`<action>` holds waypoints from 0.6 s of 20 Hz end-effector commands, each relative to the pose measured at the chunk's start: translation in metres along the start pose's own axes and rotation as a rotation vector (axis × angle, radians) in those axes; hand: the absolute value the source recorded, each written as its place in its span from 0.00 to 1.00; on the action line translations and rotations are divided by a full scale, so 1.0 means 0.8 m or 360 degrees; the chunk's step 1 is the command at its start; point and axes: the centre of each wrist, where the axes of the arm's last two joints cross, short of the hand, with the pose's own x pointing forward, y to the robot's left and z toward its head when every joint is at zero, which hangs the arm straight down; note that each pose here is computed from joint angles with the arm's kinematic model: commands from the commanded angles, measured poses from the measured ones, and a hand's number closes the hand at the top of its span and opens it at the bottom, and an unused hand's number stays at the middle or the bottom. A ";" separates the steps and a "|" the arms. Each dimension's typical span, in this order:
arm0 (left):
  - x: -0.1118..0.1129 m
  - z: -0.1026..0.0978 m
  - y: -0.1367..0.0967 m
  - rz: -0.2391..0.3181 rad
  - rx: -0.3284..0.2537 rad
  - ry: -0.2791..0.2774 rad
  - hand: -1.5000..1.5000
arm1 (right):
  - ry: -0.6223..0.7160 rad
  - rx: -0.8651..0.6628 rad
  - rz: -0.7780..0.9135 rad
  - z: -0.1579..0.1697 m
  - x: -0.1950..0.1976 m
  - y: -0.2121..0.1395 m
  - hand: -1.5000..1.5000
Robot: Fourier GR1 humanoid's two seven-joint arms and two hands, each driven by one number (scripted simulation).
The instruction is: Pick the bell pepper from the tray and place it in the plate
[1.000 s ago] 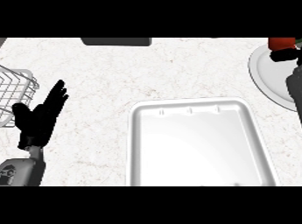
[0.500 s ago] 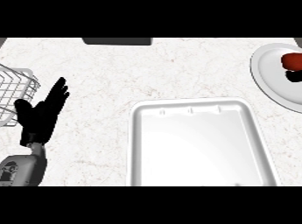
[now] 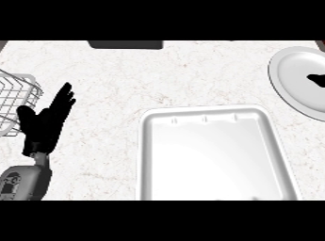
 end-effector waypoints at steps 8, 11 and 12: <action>0.007 0.001 0.020 0.0004 0.0050 0.0035 0.50 | -0.0043 -0.0050 -0.0826 -0.019 0.049 -0.024 0.00; -0.004 0.015 0.013 0.0019 0.0021 0.0027 0.50 | 0.0047 0.0097 -0.1000 -0.007 0.033 -0.008 0.00; -0.010 0.010 0.005 0.0030 0.0048 0.0052 0.50 | 0.0036 0.0137 -0.1033 -0.014 0.024 -0.028 0.00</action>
